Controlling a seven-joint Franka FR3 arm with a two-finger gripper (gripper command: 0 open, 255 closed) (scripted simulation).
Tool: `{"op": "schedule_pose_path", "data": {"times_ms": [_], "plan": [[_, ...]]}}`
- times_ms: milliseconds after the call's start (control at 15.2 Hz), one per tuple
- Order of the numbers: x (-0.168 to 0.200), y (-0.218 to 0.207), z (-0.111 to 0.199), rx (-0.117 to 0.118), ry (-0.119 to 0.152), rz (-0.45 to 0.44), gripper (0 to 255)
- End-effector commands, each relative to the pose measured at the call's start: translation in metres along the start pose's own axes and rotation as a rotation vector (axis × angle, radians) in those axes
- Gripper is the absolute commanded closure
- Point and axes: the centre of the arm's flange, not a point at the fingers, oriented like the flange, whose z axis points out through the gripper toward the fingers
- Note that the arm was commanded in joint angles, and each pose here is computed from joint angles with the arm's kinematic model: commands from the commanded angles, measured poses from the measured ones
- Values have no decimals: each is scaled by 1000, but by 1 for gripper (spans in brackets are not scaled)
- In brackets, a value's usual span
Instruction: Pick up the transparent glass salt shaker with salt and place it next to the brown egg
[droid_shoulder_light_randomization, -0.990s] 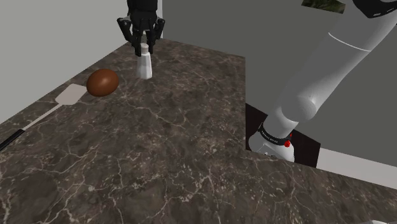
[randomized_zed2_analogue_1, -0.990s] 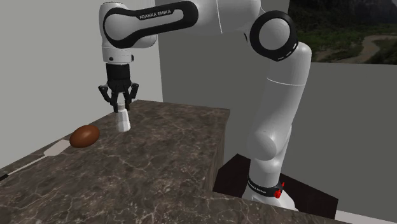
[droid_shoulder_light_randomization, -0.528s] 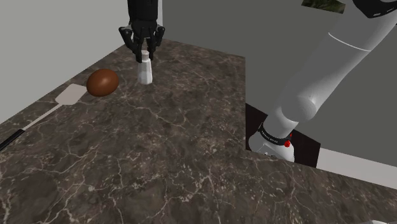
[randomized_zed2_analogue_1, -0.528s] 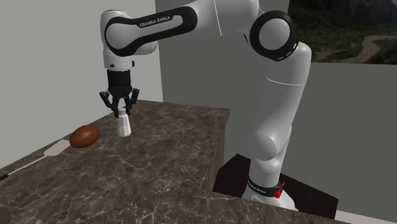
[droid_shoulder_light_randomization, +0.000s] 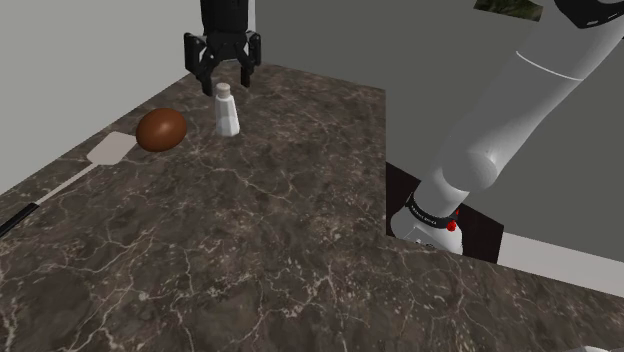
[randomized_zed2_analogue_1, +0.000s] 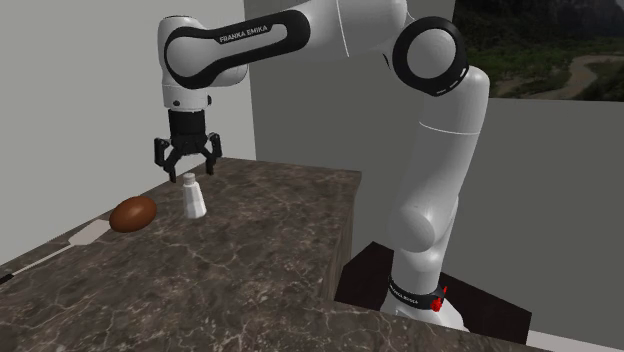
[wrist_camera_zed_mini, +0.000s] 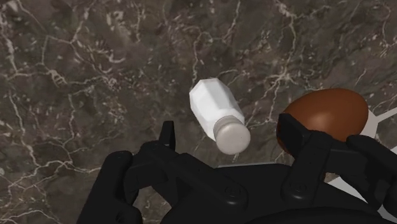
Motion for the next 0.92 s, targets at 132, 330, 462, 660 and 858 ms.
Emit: {"op": "schedule_pose_path", "data": {"times_ms": [132, 330, 462, 660, 858], "plan": [[0, 0, -13, 0, 0, 0, 0], [0, 0, -50, 0, 0, 0, 0], [0, 0, -50, 0, 0, 0, 0], [0, 0, -50, 0, 0, 0, 0], [0, 0, -50, 0, 0, 0, 0]]}}
